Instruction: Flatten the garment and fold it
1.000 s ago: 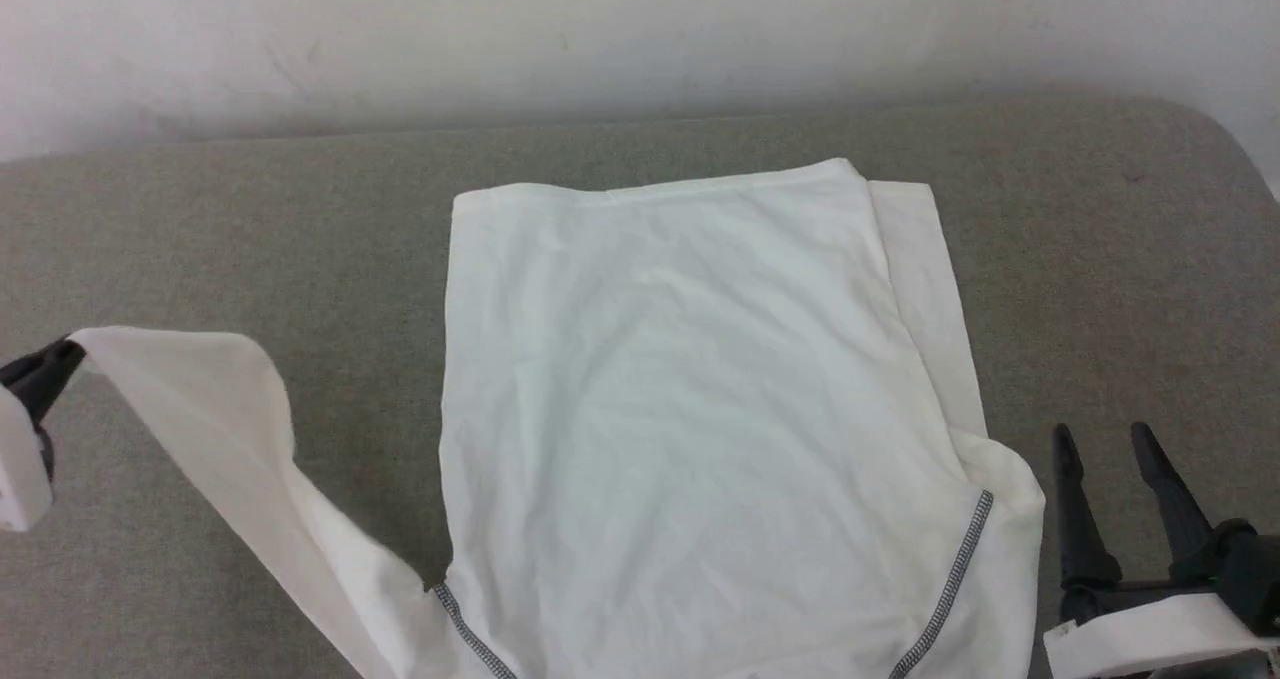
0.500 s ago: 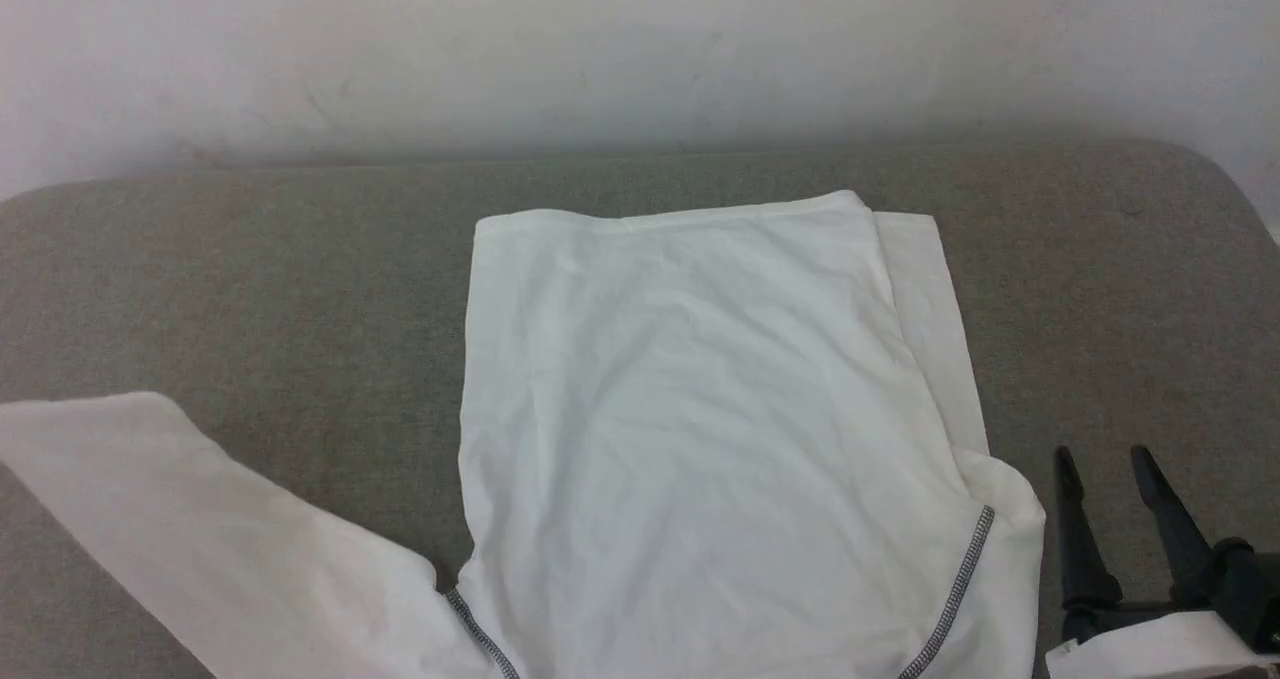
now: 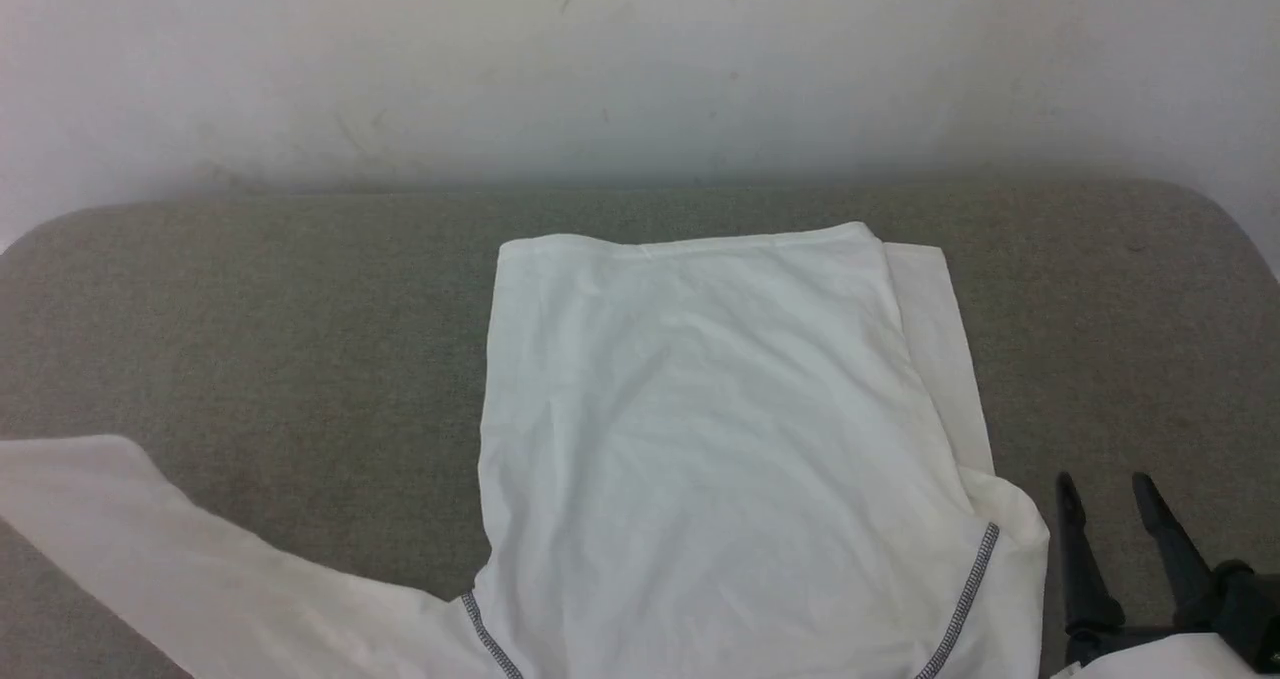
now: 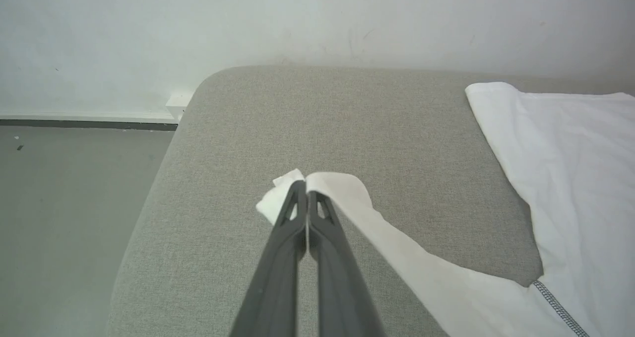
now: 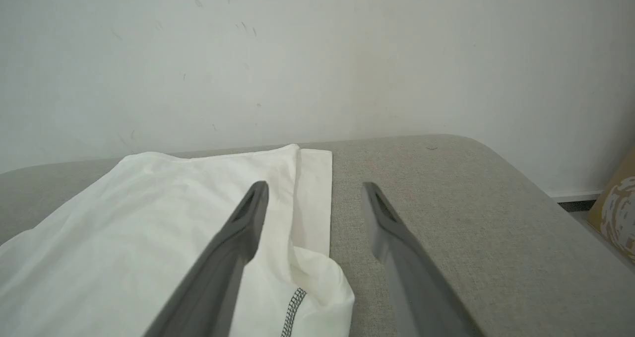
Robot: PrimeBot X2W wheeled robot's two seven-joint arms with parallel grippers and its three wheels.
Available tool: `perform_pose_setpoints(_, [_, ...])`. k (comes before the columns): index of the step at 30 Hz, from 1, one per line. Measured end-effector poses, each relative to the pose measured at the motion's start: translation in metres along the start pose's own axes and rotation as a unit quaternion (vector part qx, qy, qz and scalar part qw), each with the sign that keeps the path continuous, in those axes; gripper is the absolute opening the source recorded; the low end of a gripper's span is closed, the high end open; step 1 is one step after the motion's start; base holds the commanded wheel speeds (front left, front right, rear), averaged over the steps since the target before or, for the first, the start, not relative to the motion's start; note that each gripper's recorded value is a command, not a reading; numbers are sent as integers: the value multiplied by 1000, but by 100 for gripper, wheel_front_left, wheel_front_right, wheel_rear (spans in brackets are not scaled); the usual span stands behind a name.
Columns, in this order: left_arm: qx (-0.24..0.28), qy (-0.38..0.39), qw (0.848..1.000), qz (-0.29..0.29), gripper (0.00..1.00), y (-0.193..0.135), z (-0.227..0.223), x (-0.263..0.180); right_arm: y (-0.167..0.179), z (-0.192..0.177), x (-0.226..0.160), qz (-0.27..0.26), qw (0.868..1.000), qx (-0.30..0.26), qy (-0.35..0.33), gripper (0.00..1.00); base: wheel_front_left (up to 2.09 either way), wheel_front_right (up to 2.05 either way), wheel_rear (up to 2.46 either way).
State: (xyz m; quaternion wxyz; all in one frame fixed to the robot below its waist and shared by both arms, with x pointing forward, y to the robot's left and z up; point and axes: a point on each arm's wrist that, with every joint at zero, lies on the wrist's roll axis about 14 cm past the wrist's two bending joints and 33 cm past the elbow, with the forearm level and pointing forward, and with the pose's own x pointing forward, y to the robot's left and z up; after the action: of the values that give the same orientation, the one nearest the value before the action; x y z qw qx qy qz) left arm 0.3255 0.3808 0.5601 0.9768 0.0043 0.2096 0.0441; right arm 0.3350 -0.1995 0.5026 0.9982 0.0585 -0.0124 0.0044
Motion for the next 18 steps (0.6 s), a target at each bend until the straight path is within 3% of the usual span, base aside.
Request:
perform_pose_setpoints(9, [51, -83, 990, -97, 0, -66, 50, -23, -12, 15, -3, -16, 1000, -8, -19, 100, 0, 0, 0])
perform_pose_setpoints(18, [126, -167, 950, -233, 0, -168, 95, -42, -24, 17, -2, -34, 999, -13, -20, 100, 0, 0, 0])
